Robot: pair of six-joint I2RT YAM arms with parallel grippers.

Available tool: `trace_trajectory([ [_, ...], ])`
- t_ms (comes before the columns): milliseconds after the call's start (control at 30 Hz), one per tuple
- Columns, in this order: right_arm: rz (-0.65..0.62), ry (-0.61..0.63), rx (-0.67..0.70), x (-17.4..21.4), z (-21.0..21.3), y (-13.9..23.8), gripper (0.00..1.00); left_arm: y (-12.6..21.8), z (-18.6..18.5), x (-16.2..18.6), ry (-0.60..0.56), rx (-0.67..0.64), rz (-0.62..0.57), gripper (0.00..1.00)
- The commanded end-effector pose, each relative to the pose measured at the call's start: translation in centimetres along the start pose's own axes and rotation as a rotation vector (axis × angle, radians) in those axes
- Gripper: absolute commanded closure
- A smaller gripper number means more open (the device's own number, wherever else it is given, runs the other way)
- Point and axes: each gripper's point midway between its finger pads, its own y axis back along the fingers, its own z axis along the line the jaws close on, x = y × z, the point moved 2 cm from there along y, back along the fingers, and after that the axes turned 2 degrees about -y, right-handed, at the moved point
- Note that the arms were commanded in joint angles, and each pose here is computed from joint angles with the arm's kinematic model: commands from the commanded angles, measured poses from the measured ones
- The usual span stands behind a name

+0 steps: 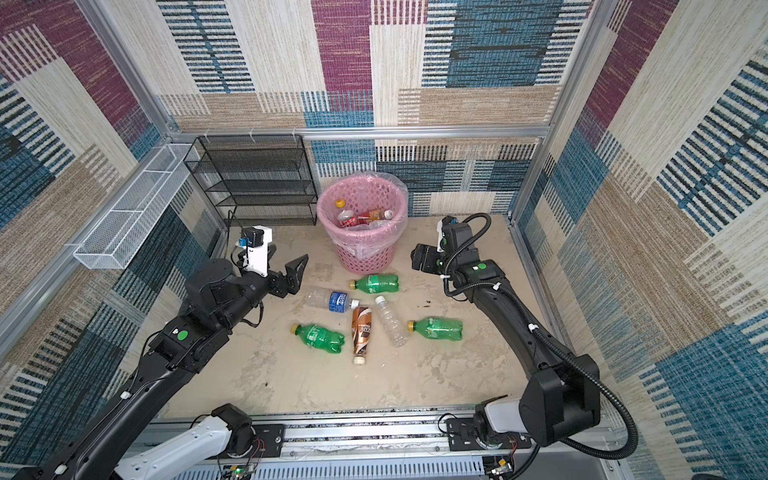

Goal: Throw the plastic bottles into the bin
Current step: 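Bring the left gripper back while the right gripper nears a green soda bottle, then lower the right gripper onto the yellow-capped green soda bottle and grasp it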

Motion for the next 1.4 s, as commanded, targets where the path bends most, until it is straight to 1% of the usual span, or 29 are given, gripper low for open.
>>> trace_trajectory([
  [0, 0.069, -0.046, 0.039, 2.7, -1.3, 0.7, 0.09, 0.4, 0.2, 2.9, 0.067, -0.006, 0.067, 0.12],
  [167, 0.141, -0.112, 0.077, 6.4, -3.0, 2.0, 0.09, 1.0, 0.5, 6.4, 0.095, -0.016, 0.137, 0.13],
  [300, 0.191, -0.131, 0.112, 8.7, -4.2, 2.7, 0.09, 1.4, 0.6, 8.3, 0.119, -0.018, 0.172, 0.13],
  [567, 0.233, -0.169, 0.154, 11.3, -5.6, 3.7, 0.09, 1.5, 0.4, 10.5, 0.154, -0.008, 0.208, 0.14],
  [867, 0.266, -0.159, 0.174, 12.4, -6.1, 3.6, 0.09, 1.2, 0.2, 11.0, 0.163, 0.005, 0.210, 0.14],
  [1100, 0.293, -0.111, 0.179, 12.5, -6.3, 2.7, 0.09, 1.1, 0.2, 11.6, 0.164, 0.009, 0.224, 0.14],
  [1233, 0.325, -0.083, 0.208, 12.8, -6.6, 2.5, 0.08, 1.0, 0.2, 11.8, 0.165, 0.009, 0.227, 0.14],
  [1367, 0.330, -0.058, 0.220, 12.6, -6.4, 2.4, 0.08, 0.8, 0.0, 11.8, 0.167, 0.016, 0.226, 0.14],
])
